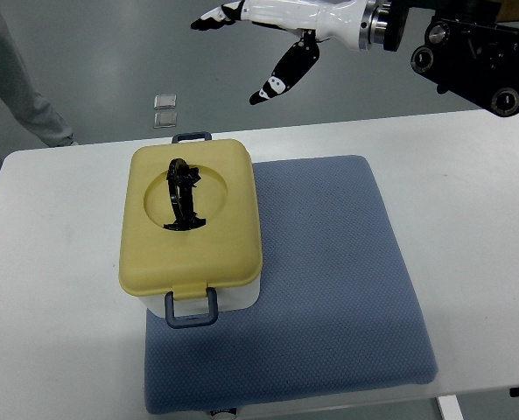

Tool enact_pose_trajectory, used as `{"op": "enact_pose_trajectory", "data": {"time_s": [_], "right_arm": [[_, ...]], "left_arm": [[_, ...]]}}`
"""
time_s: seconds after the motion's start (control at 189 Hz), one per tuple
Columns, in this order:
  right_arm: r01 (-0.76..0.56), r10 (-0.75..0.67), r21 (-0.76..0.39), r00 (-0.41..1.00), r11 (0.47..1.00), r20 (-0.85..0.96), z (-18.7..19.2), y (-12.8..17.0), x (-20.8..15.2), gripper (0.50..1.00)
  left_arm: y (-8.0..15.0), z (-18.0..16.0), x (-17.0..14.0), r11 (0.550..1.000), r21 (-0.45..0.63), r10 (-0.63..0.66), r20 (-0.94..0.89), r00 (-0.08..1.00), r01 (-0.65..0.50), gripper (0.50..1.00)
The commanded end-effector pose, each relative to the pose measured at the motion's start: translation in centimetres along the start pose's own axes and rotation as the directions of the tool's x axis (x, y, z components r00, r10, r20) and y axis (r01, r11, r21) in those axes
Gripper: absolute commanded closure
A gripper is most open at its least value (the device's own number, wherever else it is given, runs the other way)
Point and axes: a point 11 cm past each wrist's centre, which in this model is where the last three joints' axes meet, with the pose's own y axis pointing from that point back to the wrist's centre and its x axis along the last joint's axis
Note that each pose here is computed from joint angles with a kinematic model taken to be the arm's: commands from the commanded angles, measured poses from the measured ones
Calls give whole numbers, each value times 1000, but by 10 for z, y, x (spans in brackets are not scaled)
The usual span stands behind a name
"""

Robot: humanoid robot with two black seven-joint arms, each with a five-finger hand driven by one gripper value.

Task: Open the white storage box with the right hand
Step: 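Raise the right hand and move it over the yellow lid's black handle, then close the right hand's fingers around the black handle on the lid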

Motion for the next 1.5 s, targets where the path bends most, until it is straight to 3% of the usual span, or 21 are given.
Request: {"op": "enact_pose_trajectory", "data": {"time_s": [0.0,0.169,0.285,0.554,1.103,1.193,1.251,1.494], "right_arm": [[66,-59,84,994,994,-90,-30,-11,2,570],[145,-120,120,973,982,-195,-51,-26,-7,572],[236,-193,136,942,962,-274,-64,-48,-34,572],[341,-274,97,869,935,-413,-62,-60,-69,591],[504,-382,21,681,864,-625,-87,-77,-71,611],[512,-384,28,678,858,-626,-90,-80,-75,642],[513,-384,29,678,858,-627,-91,-82,-77,699],[499,-380,18,681,866,-626,-87,-83,-76,720]], "left_arm": [[0,0,0,1000,0,0,0,1000,0,500],[0,0,0,1000,0,0,0,1000,0,500],[0,0,0,1000,0,0,0,1000,0,500],[0,0,0,1000,0,0,0,1000,0,500],[0,0,0,1000,0,0,0,1000,0,500],[0,0,0,1000,0,0,0,1000,0,500],[0,0,0,1000,0,0,0,1000,0,500],[0,0,0,1000,0,0,0,1000,0,500]]}}
